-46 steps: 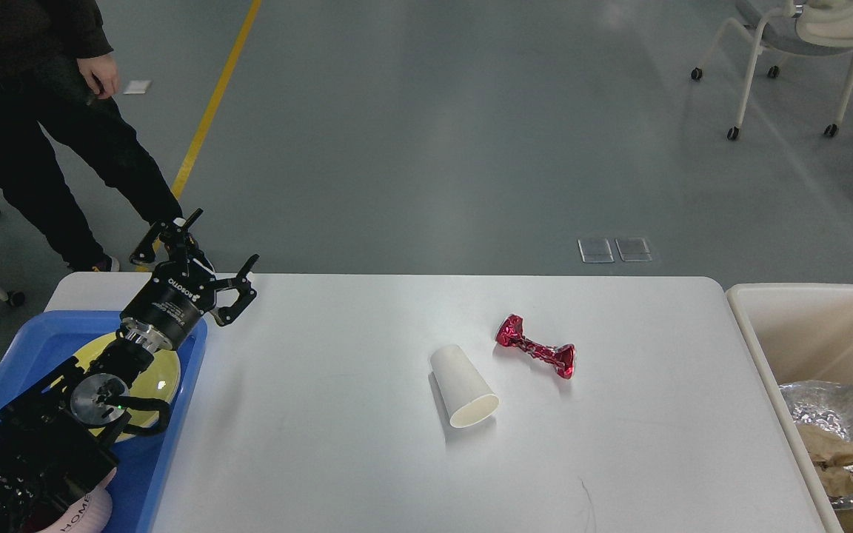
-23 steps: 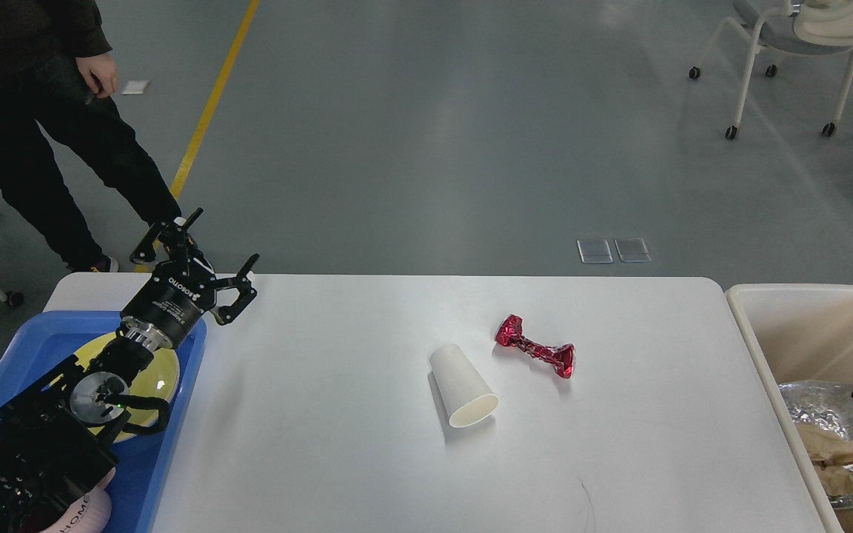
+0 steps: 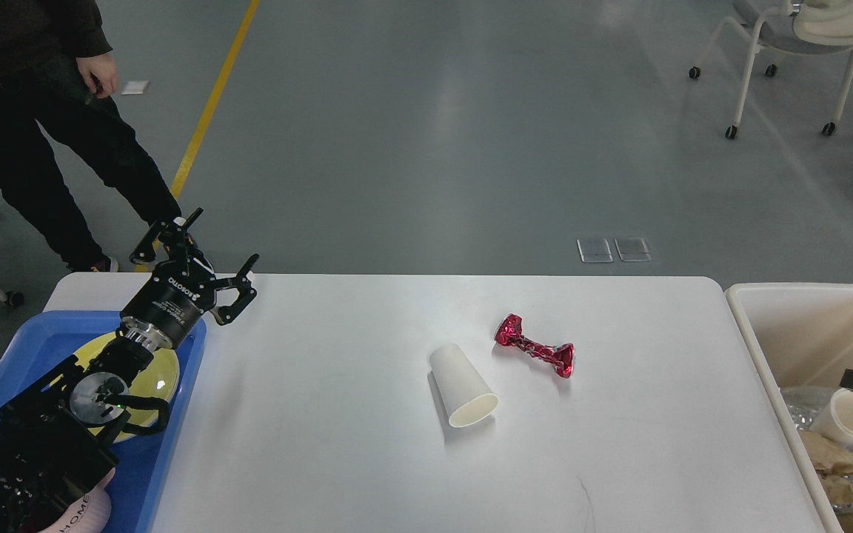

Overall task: Tidy desktop
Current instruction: 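Carry the paper cup into the white bin and release it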

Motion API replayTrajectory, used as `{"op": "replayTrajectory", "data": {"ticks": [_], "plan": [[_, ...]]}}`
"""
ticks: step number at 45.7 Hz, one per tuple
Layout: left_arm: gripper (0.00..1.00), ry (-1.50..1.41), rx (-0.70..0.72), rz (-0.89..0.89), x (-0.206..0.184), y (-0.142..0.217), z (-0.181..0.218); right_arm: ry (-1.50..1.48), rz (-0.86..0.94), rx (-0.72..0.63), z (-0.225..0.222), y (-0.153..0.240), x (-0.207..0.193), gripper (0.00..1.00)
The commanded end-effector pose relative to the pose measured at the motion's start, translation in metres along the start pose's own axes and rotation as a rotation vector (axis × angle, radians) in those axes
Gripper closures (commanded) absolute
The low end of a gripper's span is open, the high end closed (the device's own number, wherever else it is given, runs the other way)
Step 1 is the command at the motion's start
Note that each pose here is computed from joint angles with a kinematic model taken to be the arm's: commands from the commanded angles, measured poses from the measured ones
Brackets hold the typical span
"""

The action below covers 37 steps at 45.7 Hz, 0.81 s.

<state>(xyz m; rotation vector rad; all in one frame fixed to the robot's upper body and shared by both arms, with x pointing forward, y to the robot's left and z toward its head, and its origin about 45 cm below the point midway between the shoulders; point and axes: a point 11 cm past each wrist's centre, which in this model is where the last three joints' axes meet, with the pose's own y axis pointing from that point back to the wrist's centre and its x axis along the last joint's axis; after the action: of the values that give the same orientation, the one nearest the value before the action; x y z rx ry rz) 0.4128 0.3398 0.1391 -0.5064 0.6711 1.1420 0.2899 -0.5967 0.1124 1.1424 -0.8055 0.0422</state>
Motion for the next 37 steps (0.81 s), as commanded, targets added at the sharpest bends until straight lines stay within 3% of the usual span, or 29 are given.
{"op": "replayTrajectory", "data": {"ticks": [1, 7, 12, 21, 25, 29, 37], "plan": [[0.0, 0.001, -0.001, 0.0, 0.0, 0.0, 0.0, 0.014, -0.011, 0.034, -0.005, 0.031, 0.047, 0.0], [0.0, 0.0, 0.0, 0.0, 0.0, 0.0, 0.0, 0.065, -0.04, 0.119, -0.033, 0.099, 0.112, 0.0], [0.0, 0.0, 0.0, 0.0, 0.0, 0.0, 0.0, 0.156, -0.082, 0.223, -0.07, 0.187, 0.159, 0.0], [0.0, 0.0, 0.0, 0.0, 0.0, 0.0, 0.0, 0.332, -0.266, 0.444, -0.152, 0.354, 0.184, 0.0], [0.0, 0.001, -0.001, 0.0, 0.0, 0.0, 0.0, 0.401, -0.168, 0.589, -0.177, 0.413, 0.201, 0.0], [0.0, 0.001, -0.001, 0.0, 0.0, 0.0, 0.0, 0.482, -0.112, 0.673, -0.196, 0.444, 0.199, 0.0], [0.0, 0.001, -0.001, 0.0, 0.0, 0.0, 0.0, 0.517, -0.115, 0.718, -0.206, 0.453, 0.191, 0.0]]}}
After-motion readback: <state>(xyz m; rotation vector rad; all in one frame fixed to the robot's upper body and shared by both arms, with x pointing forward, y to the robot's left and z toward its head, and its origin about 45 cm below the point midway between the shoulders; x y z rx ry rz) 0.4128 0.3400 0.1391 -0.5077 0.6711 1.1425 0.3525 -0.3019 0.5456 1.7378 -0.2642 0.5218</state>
